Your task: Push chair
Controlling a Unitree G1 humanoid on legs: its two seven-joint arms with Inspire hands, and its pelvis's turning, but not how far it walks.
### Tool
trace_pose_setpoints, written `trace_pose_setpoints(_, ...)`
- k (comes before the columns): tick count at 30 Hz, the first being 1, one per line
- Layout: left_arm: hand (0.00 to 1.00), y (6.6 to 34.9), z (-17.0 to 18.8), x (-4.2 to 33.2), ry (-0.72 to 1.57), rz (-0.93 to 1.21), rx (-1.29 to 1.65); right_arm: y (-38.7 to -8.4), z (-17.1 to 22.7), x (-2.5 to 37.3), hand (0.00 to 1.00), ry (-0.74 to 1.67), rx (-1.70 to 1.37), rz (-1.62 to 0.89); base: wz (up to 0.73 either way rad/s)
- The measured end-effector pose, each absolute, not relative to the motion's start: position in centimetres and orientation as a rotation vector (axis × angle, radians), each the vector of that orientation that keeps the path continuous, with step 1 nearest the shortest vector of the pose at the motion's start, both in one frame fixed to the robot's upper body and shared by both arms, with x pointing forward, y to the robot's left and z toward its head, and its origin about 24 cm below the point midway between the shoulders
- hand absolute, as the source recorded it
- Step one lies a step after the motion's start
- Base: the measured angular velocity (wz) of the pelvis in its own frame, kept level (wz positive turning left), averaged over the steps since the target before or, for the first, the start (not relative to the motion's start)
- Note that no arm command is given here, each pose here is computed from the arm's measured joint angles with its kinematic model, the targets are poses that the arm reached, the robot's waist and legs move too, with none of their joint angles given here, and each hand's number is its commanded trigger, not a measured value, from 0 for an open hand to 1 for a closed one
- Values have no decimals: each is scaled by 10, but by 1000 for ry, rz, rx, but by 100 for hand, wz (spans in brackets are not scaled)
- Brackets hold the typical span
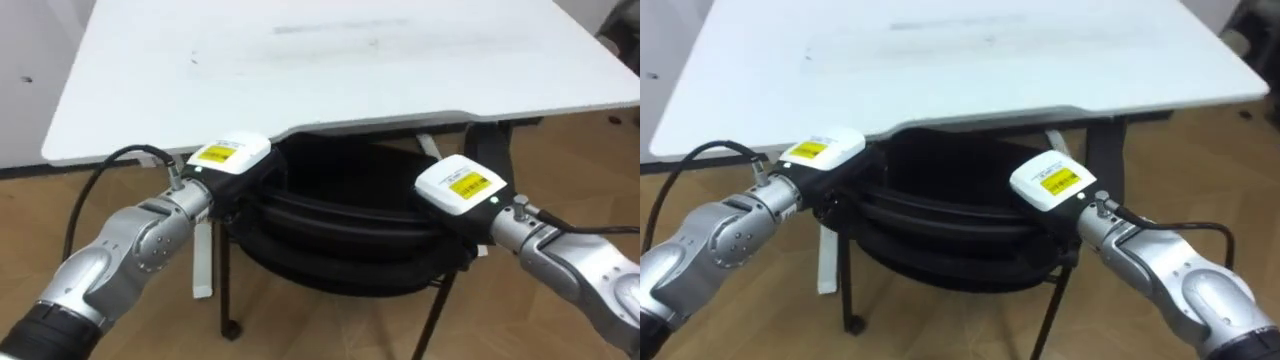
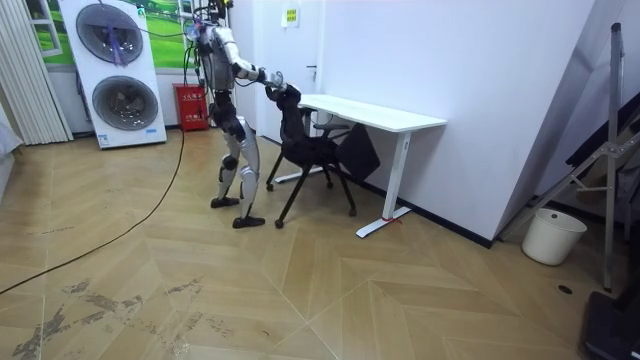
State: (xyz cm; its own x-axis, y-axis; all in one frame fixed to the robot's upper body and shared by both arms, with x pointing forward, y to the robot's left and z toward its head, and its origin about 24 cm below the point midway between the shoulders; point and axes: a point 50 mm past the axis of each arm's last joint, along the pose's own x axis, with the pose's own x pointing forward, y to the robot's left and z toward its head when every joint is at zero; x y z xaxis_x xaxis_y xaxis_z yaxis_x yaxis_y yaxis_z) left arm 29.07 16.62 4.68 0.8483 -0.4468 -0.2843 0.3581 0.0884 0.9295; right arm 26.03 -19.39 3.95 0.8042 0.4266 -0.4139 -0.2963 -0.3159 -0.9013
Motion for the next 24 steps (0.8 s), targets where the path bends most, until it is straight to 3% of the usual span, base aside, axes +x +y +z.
trace_pose_setpoints(15,100,174,54,292,-94,-579,1393,-185,38,258,100,-106,-1723,760,44)
trace_pose_setpoints(24,100,178,48,286,-73,-579,1390,-180,40,253,100,-124,-1735,784,-4)
